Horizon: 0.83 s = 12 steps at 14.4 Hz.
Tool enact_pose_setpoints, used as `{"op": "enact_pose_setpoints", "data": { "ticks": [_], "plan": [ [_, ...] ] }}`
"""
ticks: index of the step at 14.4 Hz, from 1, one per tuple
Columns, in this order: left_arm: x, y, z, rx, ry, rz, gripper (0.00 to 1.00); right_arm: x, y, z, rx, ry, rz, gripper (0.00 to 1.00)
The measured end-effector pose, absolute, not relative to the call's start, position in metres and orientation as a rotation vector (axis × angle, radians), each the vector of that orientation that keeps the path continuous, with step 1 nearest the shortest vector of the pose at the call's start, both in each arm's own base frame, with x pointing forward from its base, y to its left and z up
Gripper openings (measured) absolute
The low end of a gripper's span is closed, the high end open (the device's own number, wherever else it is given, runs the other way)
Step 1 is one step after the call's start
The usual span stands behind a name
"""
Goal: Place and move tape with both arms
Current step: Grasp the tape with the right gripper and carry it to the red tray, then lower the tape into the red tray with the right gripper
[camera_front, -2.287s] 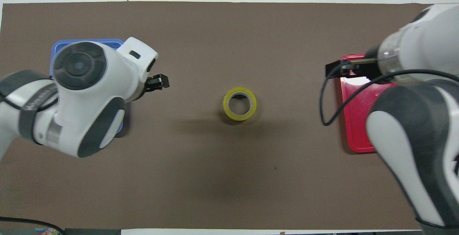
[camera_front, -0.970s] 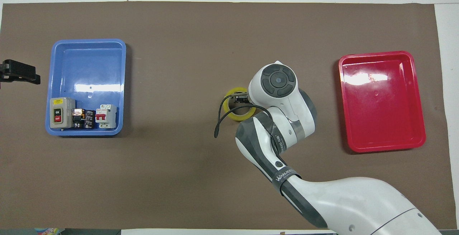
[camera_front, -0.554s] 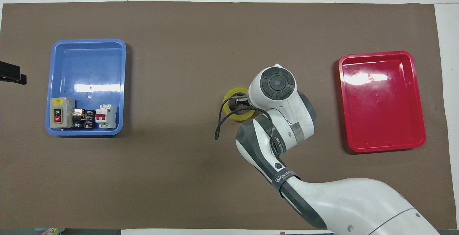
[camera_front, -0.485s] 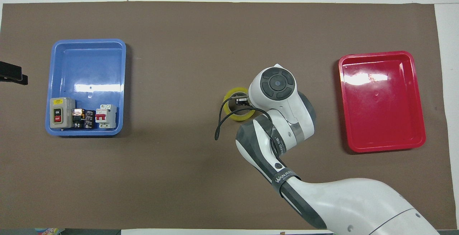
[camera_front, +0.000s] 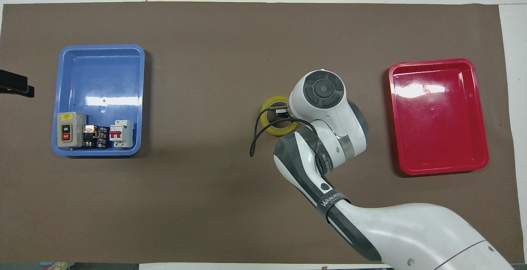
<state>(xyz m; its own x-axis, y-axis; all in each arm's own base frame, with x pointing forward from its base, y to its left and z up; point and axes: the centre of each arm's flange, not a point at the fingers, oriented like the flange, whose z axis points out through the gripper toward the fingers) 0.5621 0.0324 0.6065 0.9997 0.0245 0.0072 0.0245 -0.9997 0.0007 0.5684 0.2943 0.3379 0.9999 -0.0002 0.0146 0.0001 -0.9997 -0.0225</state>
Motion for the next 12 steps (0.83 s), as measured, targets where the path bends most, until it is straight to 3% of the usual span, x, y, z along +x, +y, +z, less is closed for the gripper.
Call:
{"op": "enact_pose_setpoints", "data": {
  "ticks": [2, 6, 9, 12],
  "plan": [
    [0.562, 0.032, 0.607, 3.141, 0.038, 0.011, 1.0, 0.594, 0.256, 0.382, -3.127, -0.025, 0.01, 0.21],
    [0.562, 0.032, 0.607, 3.141, 0.038, 0.012, 1.0, 0.624, 0.102, 0.469, -3.12, -0.103, 0.034, 0.21],
    [0.562, 0.032, 0.607, 3.141, 0.038, 0.012, 1.0, 0.626, -0.002, 0.472, -3.112, -0.157, 0.058, 0.21],
    [0.562, 0.032, 0.607, 3.141, 0.038, 0.012, 1.0, 0.624, -0.063, 0.449, -3.116, -0.152, 0.035, 0.21]
  ]
}}
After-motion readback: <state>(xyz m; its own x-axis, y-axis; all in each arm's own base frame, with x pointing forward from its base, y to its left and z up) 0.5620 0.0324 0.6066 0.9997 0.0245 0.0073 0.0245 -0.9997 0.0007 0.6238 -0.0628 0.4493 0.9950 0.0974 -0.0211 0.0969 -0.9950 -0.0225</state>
